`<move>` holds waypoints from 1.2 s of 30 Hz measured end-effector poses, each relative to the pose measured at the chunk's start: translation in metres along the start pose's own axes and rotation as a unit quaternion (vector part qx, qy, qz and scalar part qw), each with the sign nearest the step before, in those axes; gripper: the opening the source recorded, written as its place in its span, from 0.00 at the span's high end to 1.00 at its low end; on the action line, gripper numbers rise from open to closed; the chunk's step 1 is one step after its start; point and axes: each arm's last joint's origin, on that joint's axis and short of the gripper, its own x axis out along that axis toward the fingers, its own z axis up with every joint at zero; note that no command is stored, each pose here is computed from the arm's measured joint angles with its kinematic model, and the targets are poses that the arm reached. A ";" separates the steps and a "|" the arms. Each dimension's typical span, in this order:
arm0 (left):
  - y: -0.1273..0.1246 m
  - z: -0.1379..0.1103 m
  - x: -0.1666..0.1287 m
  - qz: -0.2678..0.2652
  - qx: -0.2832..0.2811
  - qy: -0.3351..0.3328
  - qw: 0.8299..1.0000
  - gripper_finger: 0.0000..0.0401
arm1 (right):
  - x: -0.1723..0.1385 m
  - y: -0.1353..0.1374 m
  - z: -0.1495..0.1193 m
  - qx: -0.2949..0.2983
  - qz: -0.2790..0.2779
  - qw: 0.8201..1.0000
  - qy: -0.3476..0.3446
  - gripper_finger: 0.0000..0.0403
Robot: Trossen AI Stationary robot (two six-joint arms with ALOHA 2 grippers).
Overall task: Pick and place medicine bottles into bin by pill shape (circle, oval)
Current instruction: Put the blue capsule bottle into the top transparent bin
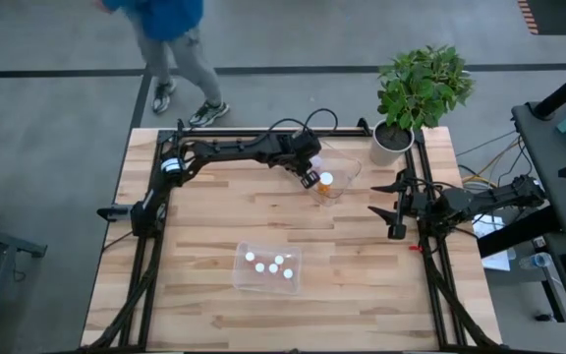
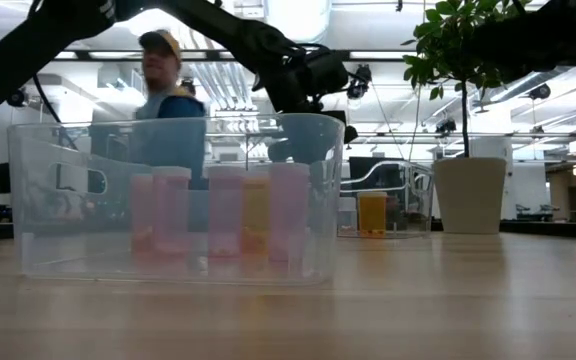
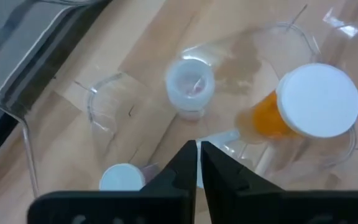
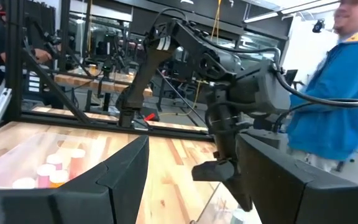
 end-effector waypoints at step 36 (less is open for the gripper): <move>-0.003 -0.002 -0.011 -0.006 0.019 0.000 1.000 0.99 | 0.000 0.000 -0.002 -0.003 -0.008 1.000 0.010 0.42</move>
